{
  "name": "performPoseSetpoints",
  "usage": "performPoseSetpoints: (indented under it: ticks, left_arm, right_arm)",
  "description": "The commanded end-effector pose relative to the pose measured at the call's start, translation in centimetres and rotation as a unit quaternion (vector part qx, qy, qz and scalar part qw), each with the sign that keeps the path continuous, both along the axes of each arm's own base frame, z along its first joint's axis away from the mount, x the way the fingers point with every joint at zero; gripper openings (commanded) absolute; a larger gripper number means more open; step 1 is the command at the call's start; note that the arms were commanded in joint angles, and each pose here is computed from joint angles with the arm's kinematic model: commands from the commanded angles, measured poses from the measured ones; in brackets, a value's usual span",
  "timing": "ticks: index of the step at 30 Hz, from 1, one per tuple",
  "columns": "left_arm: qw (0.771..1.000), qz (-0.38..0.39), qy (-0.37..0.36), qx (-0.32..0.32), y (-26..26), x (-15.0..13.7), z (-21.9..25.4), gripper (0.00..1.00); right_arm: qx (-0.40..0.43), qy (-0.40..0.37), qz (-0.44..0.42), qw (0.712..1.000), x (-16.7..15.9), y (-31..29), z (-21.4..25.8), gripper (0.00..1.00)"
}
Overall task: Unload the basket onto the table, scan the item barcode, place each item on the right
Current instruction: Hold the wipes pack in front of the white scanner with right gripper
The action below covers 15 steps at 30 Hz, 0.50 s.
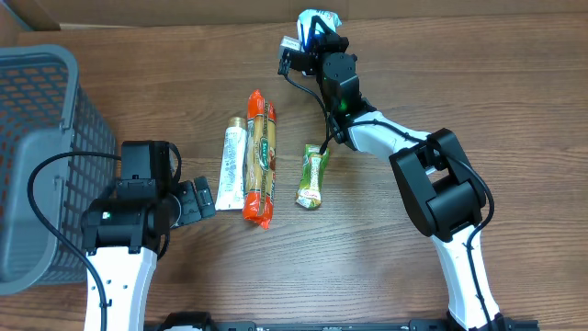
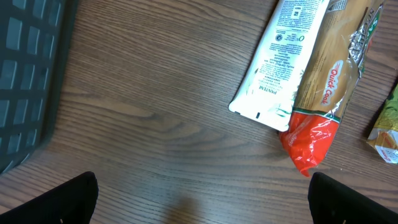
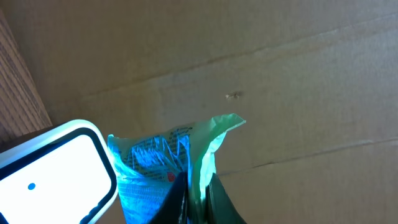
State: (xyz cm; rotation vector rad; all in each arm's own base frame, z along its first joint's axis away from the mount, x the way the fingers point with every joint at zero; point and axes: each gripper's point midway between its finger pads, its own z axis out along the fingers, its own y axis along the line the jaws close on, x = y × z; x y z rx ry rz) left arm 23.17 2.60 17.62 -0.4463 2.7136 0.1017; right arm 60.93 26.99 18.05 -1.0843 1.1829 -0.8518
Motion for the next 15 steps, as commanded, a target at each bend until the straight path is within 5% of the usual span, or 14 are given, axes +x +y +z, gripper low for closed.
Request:
performPoseSetpoints:
  ticks: [1,7,15]
  left_arm:
    - [1.0,0.007,0.001,0.004,0.2,0.0,-0.1,0.99]
    - [1.0,0.007,0.001,0.004,0.2,0.0,-0.1,1.0]
    - [1.0,0.007,0.001,0.004,0.2,0.0,-0.1,0.99]
  right_arm:
    - [0.015,-0.026,0.002,1.0,0.3,0.0,2.6,0.04]
    - [0.02,-0.028,0.007,0.999,-0.1,0.7,3.1,0.04]
    - [0.167,-0.016,-0.038,0.985,-2.5,-0.9,11.3,0.04]
